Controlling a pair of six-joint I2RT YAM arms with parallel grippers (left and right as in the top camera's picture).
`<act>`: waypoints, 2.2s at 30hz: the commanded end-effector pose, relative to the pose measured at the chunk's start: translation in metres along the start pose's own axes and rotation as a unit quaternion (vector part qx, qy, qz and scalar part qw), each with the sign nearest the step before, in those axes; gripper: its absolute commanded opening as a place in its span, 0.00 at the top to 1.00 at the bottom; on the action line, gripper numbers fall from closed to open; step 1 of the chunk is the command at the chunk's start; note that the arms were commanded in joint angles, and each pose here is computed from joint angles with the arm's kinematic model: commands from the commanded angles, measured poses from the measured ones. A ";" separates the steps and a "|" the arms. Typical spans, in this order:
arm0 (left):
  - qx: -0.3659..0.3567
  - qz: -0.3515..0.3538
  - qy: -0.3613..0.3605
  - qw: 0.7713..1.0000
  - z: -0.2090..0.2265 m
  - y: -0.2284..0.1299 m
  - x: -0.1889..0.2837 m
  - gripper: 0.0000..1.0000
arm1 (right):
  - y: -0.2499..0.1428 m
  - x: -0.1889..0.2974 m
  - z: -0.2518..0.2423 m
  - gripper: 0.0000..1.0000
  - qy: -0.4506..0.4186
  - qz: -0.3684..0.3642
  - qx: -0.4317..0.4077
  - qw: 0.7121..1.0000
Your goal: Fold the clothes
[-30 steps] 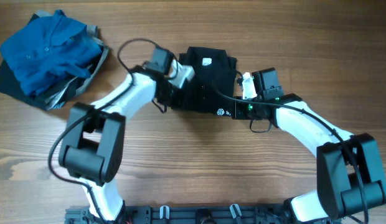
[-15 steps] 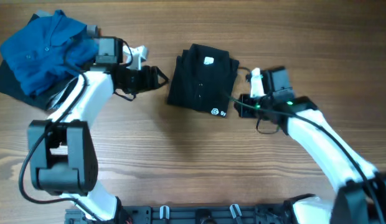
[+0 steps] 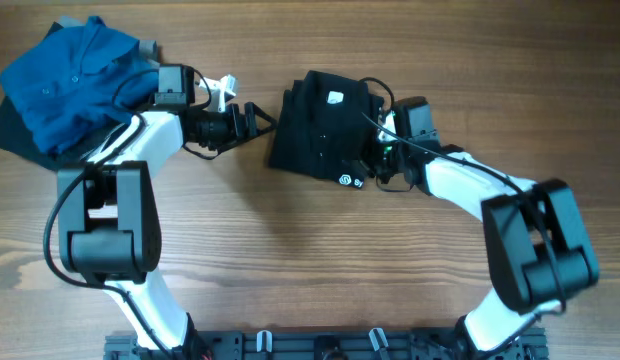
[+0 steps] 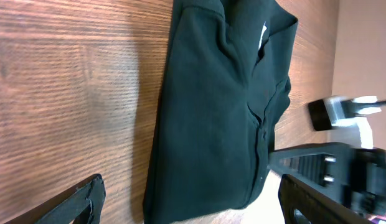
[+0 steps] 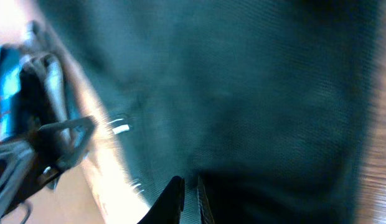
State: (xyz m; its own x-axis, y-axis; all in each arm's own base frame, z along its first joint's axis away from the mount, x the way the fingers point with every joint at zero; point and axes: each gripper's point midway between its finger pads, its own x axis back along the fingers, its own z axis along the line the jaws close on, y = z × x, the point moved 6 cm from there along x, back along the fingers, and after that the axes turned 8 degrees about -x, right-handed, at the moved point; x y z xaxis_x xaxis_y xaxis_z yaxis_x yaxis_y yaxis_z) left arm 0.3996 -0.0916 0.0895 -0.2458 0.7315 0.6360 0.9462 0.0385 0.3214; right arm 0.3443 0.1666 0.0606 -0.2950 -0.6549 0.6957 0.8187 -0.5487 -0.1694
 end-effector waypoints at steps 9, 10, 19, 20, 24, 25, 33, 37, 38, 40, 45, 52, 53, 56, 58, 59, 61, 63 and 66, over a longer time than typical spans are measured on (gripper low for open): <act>-0.007 0.050 0.063 0.997 0.009 -0.021 -0.058 0.11 | 0.010 -0.003 -0.050 0.88 -0.090 -0.002 -0.125 0.988; -0.002 0.049 0.062 0.997 0.008 -0.021 -0.060 0.11 | 0.010 -0.003 -0.044 0.86 -0.074 0.006 -0.101 0.992; 0.007 0.041 0.014 0.999 0.000 -0.014 -0.021 0.07 | -0.019 0.072 0.019 0.41 -0.007 -0.004 0.310 0.951; -0.007 0.044 0.014 0.999 -0.007 -0.016 -0.014 0.07 | -0.019 0.073 0.002 0.38 -0.062 -0.003 0.288 0.956; -0.026 0.032 0.014 0.999 -0.028 -0.012 0.007 0.06 | -0.020 0.075 -0.008 0.44 -0.087 0.004 0.277 0.957; -0.035 0.024 0.013 0.999 -0.036 -0.009 0.013 0.05 | -0.019 0.074 -0.012 0.45 -0.098 0.003 0.258 0.961; -0.037 0.015 0.151 0.988 -0.037 -0.015 0.050 0.05 | -0.014 0.031 -0.042 0.52 -0.133 0.043 0.301 0.943; -0.032 0.022 0.152 0.988 -0.036 -0.018 0.051 0.05 | -0.017 0.008 -0.048 0.52 -0.134 0.054 0.304 0.942; -0.032 0.022 0.152 0.988 -0.036 -0.018 0.051 0.05 | -0.017 0.006 -0.050 0.53 -0.135 0.056 0.304 0.941; -0.032 0.022 0.152 0.988 -0.036 -0.018 0.051 0.05 | -0.013 0.008 -0.056 0.69 -0.163 0.041 0.295 0.941; -0.033 0.023 0.149 0.988 -0.038 -0.018 0.049 0.04 | 0.009 0.043 -0.092 0.95 -0.313 -0.023 0.227 0.922; -0.023 0.033 0.133 0.990 -0.055 -0.025 0.019 0.02 | 0.005 0.069 -0.095 0.79 -0.358 -0.033 0.226 0.905; -0.003 0.030 0.145 0.989 -0.049 -0.024 0.016 0.02 | 0.009 0.080 -0.089 0.66 -0.368 -0.061 0.233 0.898; 0.037 0.009 0.126 0.991 -0.037 -0.014 0.008 0.01 | 0.008 0.118 -0.049 0.51 -0.321 -0.137 0.264 0.899; 0.027 0.003 0.094 0.995 -0.038 -0.008 -0.001 0.00 | -0.002 0.134 -0.019 0.41 -0.246 -0.160 0.284 0.913; 0.023 0.005 0.083 0.996 -0.036 -0.007 -0.007 0.00 | -0.013 0.136 0.002 0.50 -0.168 -0.147 0.303 0.926; 0.030 0.015 0.080 0.996 -0.030 -0.010 -0.014 0.00 | -0.019 0.130 0.017 0.80 -0.106 -0.122 0.315 0.935; 0.038 0.029 0.054 0.997 -0.029 -0.015 -0.021 0.00 | -0.009 0.113 0.011 0.94 -0.109 -0.116 0.295 0.942; 0.033 0.052 0.054 0.997 -0.021 -0.023 -0.031 0.00 | 0.005 0.072 -0.015 0.96 -0.132 -0.074 0.251 0.956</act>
State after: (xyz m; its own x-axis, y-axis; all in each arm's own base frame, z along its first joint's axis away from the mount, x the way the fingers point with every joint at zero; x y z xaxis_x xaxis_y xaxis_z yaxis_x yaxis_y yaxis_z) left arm 0.3873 -0.1248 0.0943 -0.2267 0.6287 0.7439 0.9664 0.0504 0.2519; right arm 0.3167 0.1016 0.1375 -0.4515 -0.3630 0.8151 0.8905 -0.2409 0.3860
